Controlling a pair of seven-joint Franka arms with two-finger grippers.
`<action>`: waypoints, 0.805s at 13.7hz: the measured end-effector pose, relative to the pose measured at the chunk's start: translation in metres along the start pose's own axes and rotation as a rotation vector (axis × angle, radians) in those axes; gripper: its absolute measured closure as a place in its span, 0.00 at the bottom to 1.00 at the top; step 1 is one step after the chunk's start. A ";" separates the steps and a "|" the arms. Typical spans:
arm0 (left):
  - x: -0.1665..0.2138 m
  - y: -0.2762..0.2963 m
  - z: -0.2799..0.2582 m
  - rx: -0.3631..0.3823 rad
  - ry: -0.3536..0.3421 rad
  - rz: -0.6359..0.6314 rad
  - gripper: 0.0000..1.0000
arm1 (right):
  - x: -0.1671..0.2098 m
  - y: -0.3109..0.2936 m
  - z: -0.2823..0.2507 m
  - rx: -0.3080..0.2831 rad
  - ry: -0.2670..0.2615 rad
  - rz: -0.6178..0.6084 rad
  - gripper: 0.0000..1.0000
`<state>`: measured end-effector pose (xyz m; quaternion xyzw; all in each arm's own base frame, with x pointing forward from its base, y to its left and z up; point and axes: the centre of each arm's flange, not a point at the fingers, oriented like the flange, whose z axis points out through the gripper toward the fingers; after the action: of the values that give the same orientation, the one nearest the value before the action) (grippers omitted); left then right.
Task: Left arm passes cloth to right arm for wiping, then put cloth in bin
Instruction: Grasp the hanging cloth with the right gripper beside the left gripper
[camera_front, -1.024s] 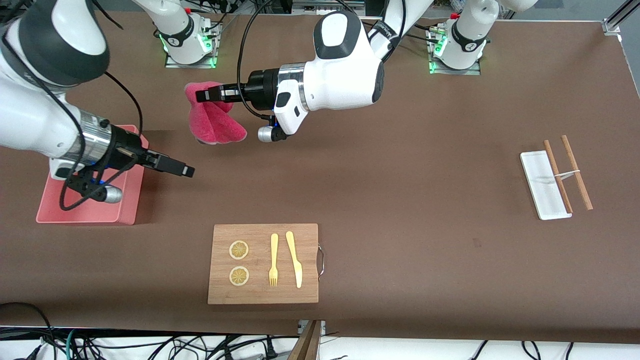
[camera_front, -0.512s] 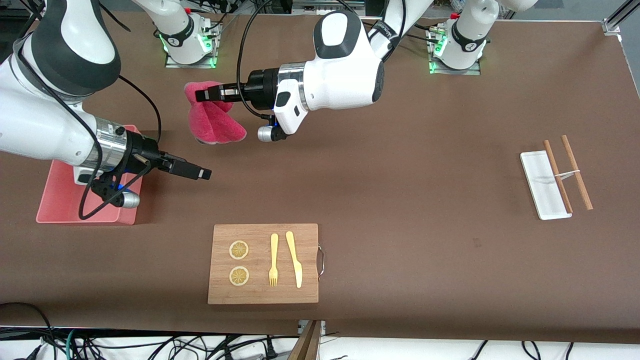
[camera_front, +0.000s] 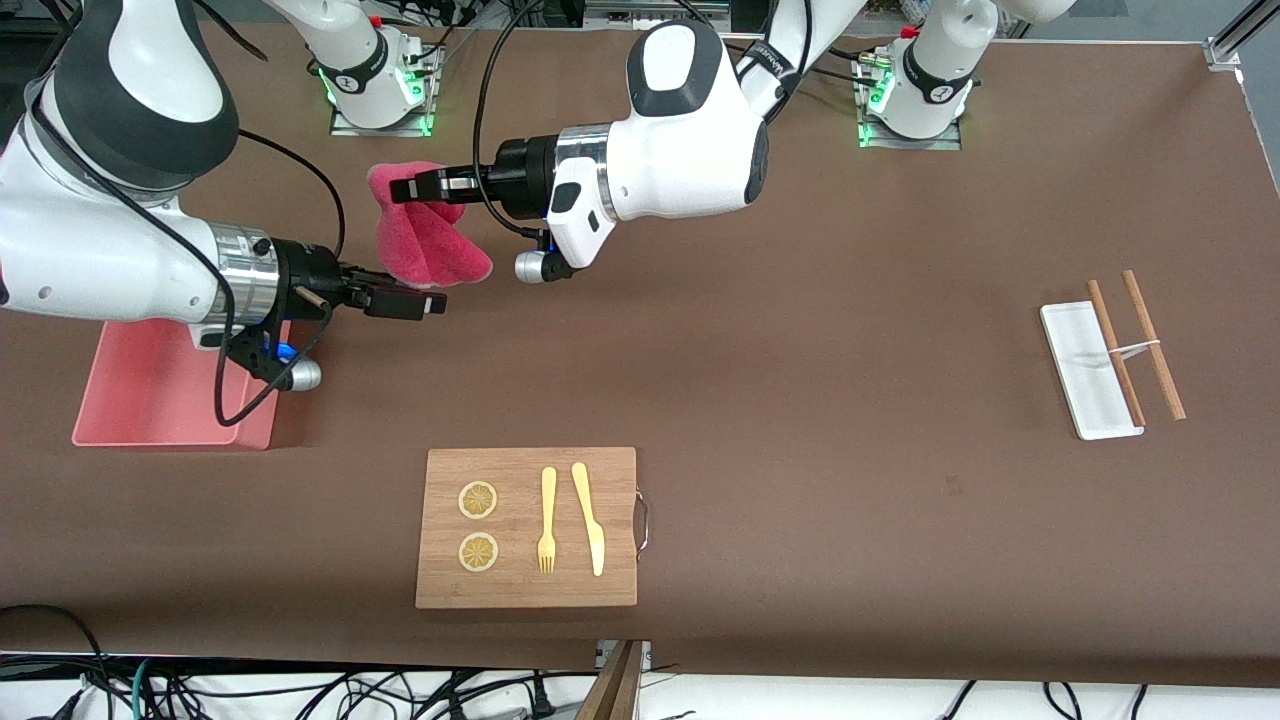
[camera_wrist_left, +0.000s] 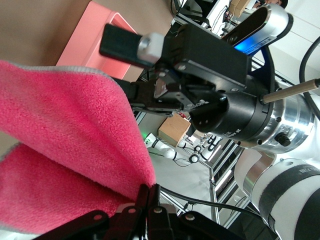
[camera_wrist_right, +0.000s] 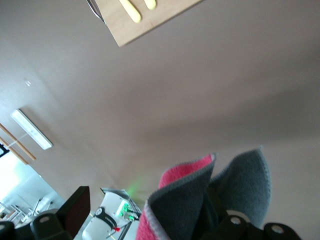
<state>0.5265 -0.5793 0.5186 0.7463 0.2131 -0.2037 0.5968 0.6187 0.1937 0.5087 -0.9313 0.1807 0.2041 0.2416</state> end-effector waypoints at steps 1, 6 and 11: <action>0.000 0.000 0.000 0.000 0.000 0.000 0.98 | -0.002 0.001 0.002 -0.010 -0.018 0.001 0.00; 0.000 0.000 0.000 0.000 0.000 0.000 0.98 | -0.004 0.011 0.018 -0.068 -0.115 0.013 0.03; 0.000 0.000 0.000 0.000 0.000 0.000 0.98 | -0.002 0.015 0.022 -0.080 -0.139 0.020 0.60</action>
<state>0.5265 -0.5792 0.5188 0.7462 0.2131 -0.2036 0.5969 0.6045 0.1938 0.4862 -0.9220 0.1646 0.2775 0.2139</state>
